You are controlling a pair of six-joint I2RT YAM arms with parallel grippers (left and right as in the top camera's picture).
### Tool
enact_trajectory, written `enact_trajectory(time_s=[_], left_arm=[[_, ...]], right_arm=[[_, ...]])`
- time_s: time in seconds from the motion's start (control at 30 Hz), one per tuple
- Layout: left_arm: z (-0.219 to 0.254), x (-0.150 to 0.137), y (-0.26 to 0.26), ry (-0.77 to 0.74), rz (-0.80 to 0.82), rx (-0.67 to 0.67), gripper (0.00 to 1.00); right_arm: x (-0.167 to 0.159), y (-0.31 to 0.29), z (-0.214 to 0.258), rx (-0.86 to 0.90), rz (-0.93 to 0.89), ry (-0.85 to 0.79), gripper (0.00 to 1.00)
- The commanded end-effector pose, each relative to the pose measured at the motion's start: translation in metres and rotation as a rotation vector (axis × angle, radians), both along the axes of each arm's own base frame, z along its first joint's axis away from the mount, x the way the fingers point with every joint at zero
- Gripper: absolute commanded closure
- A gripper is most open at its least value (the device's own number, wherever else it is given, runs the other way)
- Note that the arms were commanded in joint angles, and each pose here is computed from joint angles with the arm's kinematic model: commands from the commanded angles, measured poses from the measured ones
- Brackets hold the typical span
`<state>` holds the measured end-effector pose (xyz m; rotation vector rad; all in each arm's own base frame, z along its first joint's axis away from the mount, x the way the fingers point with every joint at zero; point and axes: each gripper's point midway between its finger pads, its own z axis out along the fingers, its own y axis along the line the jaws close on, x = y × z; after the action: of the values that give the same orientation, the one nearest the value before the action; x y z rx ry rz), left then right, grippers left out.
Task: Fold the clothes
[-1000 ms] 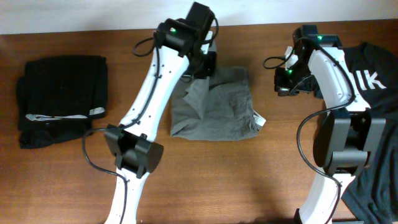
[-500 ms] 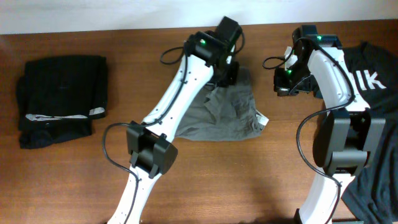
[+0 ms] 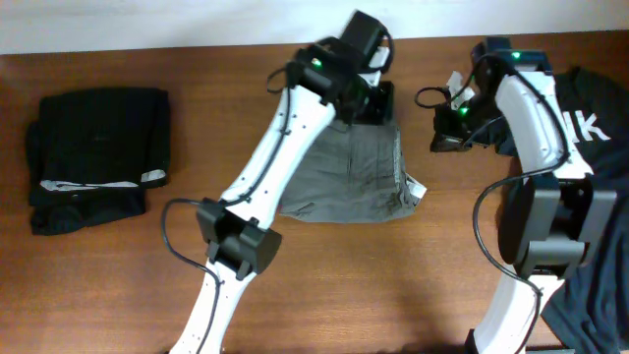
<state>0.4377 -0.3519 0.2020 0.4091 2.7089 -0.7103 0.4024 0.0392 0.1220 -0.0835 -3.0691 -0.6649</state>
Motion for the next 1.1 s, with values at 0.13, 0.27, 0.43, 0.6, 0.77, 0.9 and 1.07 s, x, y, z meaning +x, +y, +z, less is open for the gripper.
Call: enact_trajectory(time_s=[0.13,0.27,0.43,0.6,0.77,0.9,1.07], left_arm=[[-0.016,0.021,0.024,-0.08,-0.081,0.09,0.99],[-0.032,0.032,0.018,-0.116,-0.125,0.098,0.99],[-0.062,0.045,0.011,-0.107,-0.124,0.103,1.0],[-0.102,0.054,0.008,-0.077,-0.123,0.119,1.0],[-0.137,0.065,0.006,-0.066,-0.116,0.135,0.99],[-0.165,0.07,0.012,-0.058,-0.098,0.189,0.99],[-0.183,0.079,0.022,-0.078,-0.076,0.249,0.99]], right_arm=[[-0.015,0.055,0.044,0.222,0.177,-0.094,0.96],[-0.013,0.076,0.027,0.214,0.237,-0.115,0.96],[-0.016,0.086,-0.001,0.207,0.262,-0.108,0.96],[-0.028,0.089,-0.044,0.208,0.262,-0.085,0.96],[-0.051,0.083,-0.097,0.182,0.235,-0.042,0.96],[-0.07,0.073,-0.139,0.115,0.162,-0.007,0.96],[-0.088,0.068,-0.156,0.092,0.127,0.045,0.96]])
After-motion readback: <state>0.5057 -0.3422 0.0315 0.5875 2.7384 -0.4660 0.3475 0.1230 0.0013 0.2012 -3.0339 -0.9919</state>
